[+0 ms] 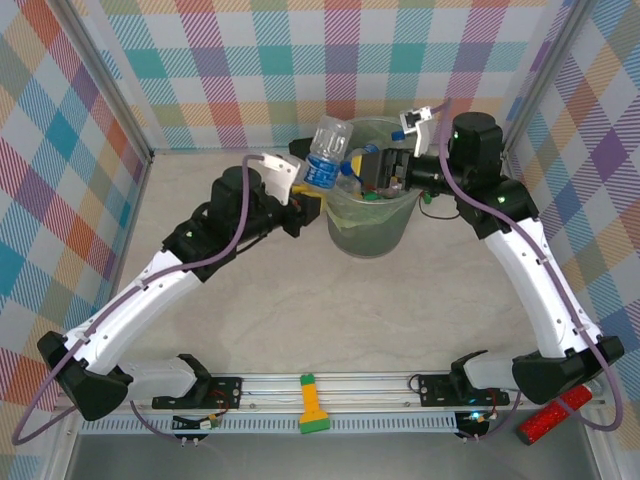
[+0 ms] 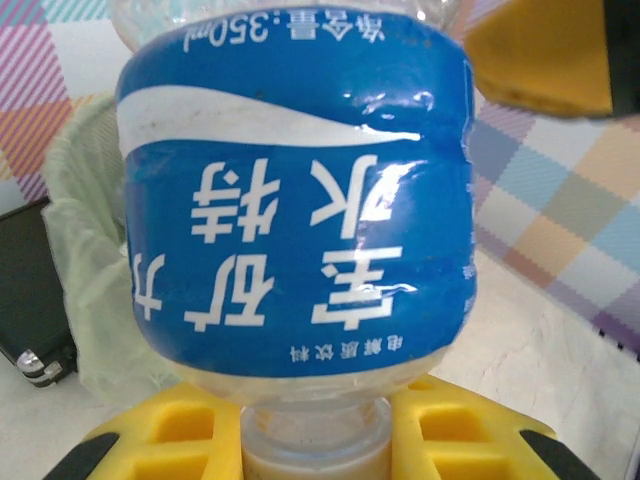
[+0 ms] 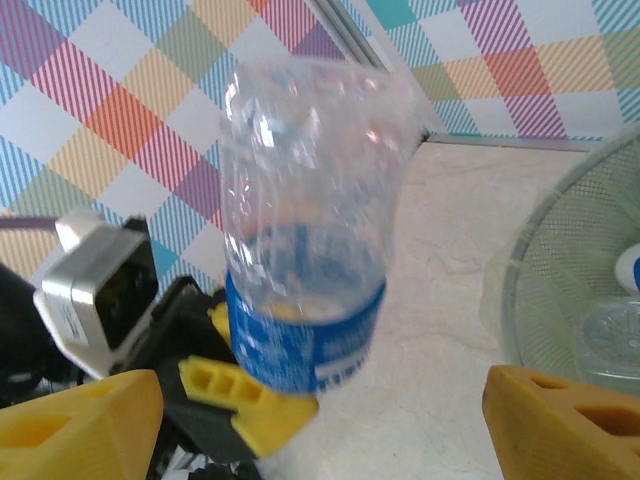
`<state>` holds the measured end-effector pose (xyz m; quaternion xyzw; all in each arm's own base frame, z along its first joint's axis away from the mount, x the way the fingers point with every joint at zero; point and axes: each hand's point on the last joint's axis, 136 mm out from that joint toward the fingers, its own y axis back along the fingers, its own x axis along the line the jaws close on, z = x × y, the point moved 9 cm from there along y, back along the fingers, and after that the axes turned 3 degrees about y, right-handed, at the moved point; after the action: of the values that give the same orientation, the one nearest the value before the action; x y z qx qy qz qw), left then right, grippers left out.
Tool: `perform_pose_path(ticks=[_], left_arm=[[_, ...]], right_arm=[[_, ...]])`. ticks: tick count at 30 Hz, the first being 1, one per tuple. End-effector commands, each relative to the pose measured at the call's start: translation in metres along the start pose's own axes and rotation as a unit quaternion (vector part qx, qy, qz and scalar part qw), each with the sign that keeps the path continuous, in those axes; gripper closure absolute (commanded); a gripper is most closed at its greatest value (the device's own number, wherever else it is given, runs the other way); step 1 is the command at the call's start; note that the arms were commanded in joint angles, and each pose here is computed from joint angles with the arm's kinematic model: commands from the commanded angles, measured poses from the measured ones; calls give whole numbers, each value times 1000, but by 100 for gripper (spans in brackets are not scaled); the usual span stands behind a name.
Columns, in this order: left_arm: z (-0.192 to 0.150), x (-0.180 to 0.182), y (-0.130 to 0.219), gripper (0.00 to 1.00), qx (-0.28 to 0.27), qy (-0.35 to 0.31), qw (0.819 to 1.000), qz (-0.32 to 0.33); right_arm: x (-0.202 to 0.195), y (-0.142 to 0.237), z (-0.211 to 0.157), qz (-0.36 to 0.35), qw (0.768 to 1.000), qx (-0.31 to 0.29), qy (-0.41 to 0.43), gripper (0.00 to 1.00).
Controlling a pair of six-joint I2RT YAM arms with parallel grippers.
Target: Put the plastic bottles in the bin
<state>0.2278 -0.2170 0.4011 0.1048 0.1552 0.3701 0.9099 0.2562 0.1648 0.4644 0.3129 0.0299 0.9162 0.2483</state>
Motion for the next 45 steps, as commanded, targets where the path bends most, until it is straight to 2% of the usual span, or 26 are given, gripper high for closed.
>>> perform_pose_path(ticks=[1,8,15,19,23,26,29,33,35,36,37,45], left_arm=[[2,-15,7,81,-2,-60,998,10],[-3,-36,1,82,9,-112,994,2],[-5,-41,-2,82,13,-134,991,11],[-3,-41,-3,82,11,-133,991,17],[-4,-40,-4,81,13,-133,991,20],[-5,-39,-6,79,15,-132,991,24],[-4,-39,-6,67,12,-128,991,26],[-3,-39,-3,44,8,-121,992,24],[-2,-39,1,20,3,-115,993,27],[-1,-39,4,4,-1,-111,993,28],[-1,-38,7,0,-4,-108,994,29],[-5,-29,34,0,-30,-60,996,60]], right_arm=[[12,1,11,25,1000,7,2,17],[4,-12,13,24,999,33,-12,19],[5,-13,10,34,998,45,-17,28],[5,-14,7,42,998,51,-21,44],[7,-9,6,38,998,43,-20,51],[10,-4,7,29,999,30,-15,51],[12,0,8,19,1000,21,-11,52],[12,5,11,0,1000,7,-7,52],[11,8,13,-10,1000,-2,-5,52],[11,9,14,-17,1000,-8,-3,53],[11,11,15,-24,1000,-13,-1,53],[0,26,26,-106,993,-55,21,53]])
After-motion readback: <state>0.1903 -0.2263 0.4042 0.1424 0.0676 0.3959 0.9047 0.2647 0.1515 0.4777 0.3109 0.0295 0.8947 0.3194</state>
